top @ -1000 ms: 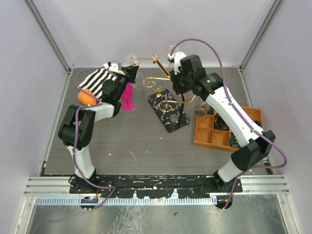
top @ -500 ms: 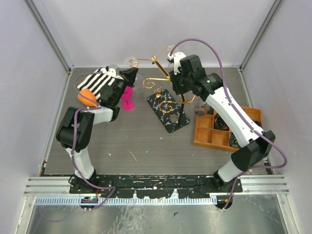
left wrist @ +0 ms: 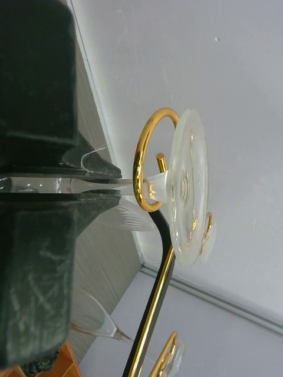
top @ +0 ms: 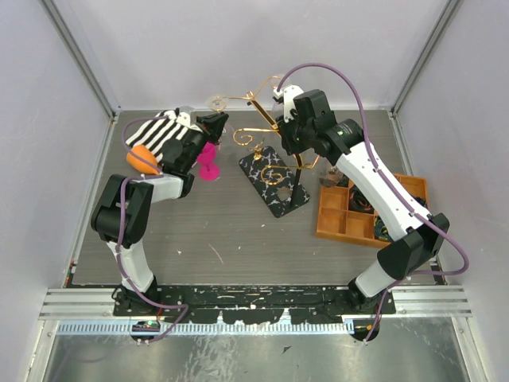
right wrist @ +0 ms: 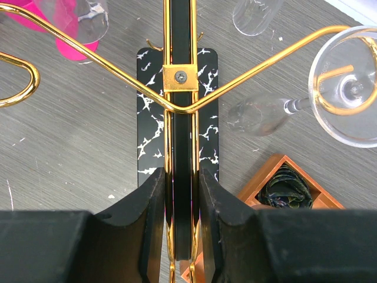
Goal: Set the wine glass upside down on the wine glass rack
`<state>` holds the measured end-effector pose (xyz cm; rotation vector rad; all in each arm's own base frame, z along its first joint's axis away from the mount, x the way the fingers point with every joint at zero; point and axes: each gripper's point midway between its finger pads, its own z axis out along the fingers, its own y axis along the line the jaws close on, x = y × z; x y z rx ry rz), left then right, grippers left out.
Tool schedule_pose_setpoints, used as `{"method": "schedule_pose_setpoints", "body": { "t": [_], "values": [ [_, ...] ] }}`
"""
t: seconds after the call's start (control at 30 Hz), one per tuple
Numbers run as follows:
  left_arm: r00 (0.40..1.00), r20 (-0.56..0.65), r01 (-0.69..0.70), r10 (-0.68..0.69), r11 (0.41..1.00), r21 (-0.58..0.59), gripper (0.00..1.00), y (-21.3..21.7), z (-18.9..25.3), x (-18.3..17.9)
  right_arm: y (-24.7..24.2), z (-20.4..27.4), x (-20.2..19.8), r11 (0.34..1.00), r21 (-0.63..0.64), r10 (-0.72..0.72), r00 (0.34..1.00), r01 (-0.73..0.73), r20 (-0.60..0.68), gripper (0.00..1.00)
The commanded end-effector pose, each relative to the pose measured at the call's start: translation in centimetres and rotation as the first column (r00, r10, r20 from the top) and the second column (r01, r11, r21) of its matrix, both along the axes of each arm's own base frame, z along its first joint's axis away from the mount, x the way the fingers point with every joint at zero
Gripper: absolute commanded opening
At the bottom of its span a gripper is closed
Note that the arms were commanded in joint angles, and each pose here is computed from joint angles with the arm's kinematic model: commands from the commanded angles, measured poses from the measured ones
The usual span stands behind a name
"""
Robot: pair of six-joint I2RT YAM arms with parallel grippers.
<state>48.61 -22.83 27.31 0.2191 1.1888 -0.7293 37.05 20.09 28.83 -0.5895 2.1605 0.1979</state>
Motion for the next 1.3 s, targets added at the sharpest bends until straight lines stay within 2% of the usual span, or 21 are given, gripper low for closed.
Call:
{"method": "schedule_pose_setpoints", "body": {
  "t": [0.0,0.3,0.5,0.67,0.9,1.27],
  "values": [
    [0.995,0.096,0.021,-0.022,1.000,0.007,0.15,-0.6,3.0,-0.3,-1.1,3.7,0.4,0.999,0.028,-0.043,0.994,0.040,0.105,0.00],
    [0.996,0.092,0.016,-0.018,1.000,0.024,0.36,-0.6,2.8,-0.1,-1.1,3.7,0.4,0.999,0.032,-0.046,0.993,0.043,0.108,0.00],
    [0.995,0.102,0.012,-0.014,1.000,0.026,0.39,-0.5,3.3,-0.3,-1.1,3.8,0.5,0.998,0.036,-0.047,0.993,0.043,0.113,0.00],
    [0.994,0.108,0.011,-0.014,1.000,0.024,0.47,-0.4,3.4,-0.6,-1.1,3.6,0.4,0.999,0.032,-0.046,0.993,0.043,0.107,0.00],
    [0.993,0.117,-0.008,0.005,1.000,0.021,0.53,0.0,3.7,-0.8,-1.3,3.1,0.5,0.999,0.018,-0.051,0.993,0.049,0.102,0.01],
    [0.986,0.136,-0.100,0.094,0.994,0.040,0.65,1.9,4.4,-1.7,-1.3,3.6,0.9,0.997,0.025,-0.072,0.991,0.069,0.115,0.07]
  ]
}}
